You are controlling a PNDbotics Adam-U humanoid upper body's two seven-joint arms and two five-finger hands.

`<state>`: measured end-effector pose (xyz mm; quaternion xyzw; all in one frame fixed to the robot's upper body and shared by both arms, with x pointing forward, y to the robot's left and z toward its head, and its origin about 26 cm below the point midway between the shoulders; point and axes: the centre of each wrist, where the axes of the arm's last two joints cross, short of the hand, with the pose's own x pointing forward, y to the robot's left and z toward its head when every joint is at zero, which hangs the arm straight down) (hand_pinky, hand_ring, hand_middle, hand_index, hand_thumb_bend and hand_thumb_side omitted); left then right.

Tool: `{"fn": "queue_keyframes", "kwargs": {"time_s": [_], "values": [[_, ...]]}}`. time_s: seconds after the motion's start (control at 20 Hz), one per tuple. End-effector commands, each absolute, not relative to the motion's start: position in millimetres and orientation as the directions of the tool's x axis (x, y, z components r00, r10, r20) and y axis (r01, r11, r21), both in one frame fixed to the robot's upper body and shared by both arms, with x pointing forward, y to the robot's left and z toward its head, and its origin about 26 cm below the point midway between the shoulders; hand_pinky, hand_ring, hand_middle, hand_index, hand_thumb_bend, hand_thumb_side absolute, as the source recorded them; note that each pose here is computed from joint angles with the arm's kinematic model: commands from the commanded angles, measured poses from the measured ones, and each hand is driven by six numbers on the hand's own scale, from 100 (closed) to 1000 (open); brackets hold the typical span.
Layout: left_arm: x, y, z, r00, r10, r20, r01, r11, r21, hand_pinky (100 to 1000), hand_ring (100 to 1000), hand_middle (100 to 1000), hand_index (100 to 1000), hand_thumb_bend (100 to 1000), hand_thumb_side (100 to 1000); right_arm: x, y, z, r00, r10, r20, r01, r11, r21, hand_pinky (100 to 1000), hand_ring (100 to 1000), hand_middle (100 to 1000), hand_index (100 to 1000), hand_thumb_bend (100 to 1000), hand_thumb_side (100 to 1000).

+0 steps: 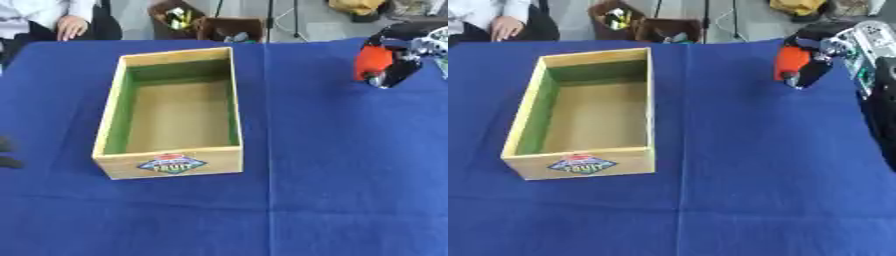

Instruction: Pick up objects on the table and place them in the box.

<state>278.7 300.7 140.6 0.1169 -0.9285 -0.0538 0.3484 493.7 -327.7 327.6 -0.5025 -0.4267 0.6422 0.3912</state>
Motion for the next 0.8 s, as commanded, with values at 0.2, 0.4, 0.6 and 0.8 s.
{"fn": "queue_keyframes", "kwargs": {"time_s": [0.2,0.4,0.6,0.8], "values": [[277.9,300.8,148.5,-0.747,-0.263,0.611,-0.182,0.964,0.193,515,649,612,872,321,786,486.7,-324.8,354.0,-0.176,0.936,-0.304,0.046,-0.3,-0.953,531,476,381,374,100,456],[278.0,301.4,149.1,-0.747,-0.263,0.611,-0.181,0.964,0.194,517,650,613,873,318,787,483.5,-320.1,361.5,-0.191,0.938,-0.29,0.094,-0.277,-0.956,525,464,368,361,100,480],[277.9,302.1,149.5,-0.746,-0.263,0.612,-0.179,0.964,0.195,518,651,614,873,316,786,478.3,-310.9,372.5,-0.233,0.93,-0.283,0.136,-0.257,-0.957,523,458,361,358,100,481],[278.2,302.5,150.5,-0.747,-0.262,0.612,-0.176,0.964,0.198,519,653,615,874,315,787,471.3,-296.4,385.2,-0.304,0.912,-0.276,0.175,-0.231,-0.957,525,451,355,355,100,482]]}}
